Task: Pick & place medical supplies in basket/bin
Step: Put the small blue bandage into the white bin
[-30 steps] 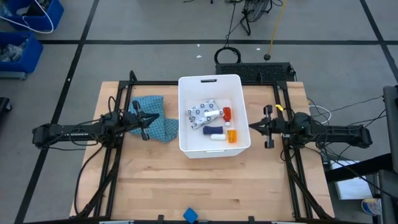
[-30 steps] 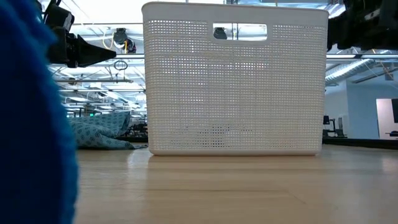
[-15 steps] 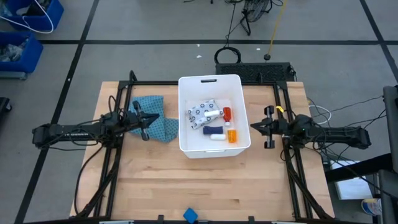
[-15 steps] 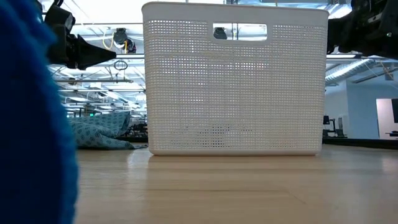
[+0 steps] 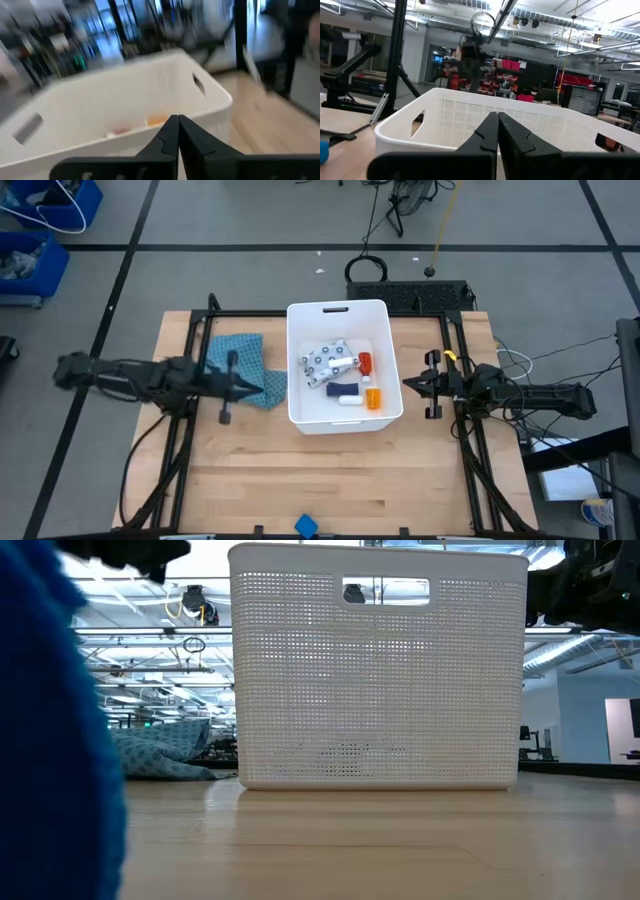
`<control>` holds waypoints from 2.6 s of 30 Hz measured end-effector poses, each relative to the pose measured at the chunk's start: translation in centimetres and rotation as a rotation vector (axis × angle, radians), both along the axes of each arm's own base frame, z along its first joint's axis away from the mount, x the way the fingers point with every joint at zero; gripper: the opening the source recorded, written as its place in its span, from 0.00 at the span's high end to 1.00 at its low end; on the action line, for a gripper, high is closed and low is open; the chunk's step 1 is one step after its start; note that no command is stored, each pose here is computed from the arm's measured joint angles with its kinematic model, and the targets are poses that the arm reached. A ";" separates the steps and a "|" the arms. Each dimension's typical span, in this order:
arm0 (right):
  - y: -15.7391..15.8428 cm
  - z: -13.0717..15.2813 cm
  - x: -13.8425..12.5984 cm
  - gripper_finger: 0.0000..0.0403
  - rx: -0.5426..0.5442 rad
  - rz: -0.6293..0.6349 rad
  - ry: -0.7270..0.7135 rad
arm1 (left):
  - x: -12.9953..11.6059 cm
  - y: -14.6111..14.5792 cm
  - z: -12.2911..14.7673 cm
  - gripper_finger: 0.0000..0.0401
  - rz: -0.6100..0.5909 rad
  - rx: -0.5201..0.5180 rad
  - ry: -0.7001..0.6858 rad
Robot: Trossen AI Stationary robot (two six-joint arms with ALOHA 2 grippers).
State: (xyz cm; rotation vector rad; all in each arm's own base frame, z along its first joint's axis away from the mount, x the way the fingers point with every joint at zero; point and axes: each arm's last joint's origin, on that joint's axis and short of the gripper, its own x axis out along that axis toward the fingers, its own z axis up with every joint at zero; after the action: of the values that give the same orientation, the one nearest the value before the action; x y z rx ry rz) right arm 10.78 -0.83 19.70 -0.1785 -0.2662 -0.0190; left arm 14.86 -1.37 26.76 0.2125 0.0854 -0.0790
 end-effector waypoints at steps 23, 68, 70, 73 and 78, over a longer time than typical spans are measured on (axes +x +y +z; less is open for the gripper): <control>0.0 -0.5 0.1 1.00 0.091 0.020 0.055 | 14.2 -18.8 2.0 0.98 -0.350 0.093 0.489; 0.0 -0.9 0.3 1.00 0.154 0.034 0.095 | 20.4 -24.4 -5.9 0.13 -0.631 -0.069 0.735; 0.0 -0.9 0.3 1.00 0.154 0.034 0.094 | 20.5 -24.1 -6.0 0.13 -0.619 -0.066 0.743; 0.0 -0.8 0.3 1.00 0.160 0.037 0.090 | 20.5 -24.1 -6.2 0.14 -0.592 -0.038 0.740; 0.0 -0.8 0.3 1.00 0.191 0.045 0.087 | 19.9 -24.8 -6.9 0.14 -0.549 0.038 0.731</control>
State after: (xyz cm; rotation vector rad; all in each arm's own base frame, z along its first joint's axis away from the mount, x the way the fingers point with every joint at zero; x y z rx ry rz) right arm 11.10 -0.83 18.90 0.0168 -0.1806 0.0082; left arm 34.77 -26.21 19.88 0.2317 0.7574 -0.7026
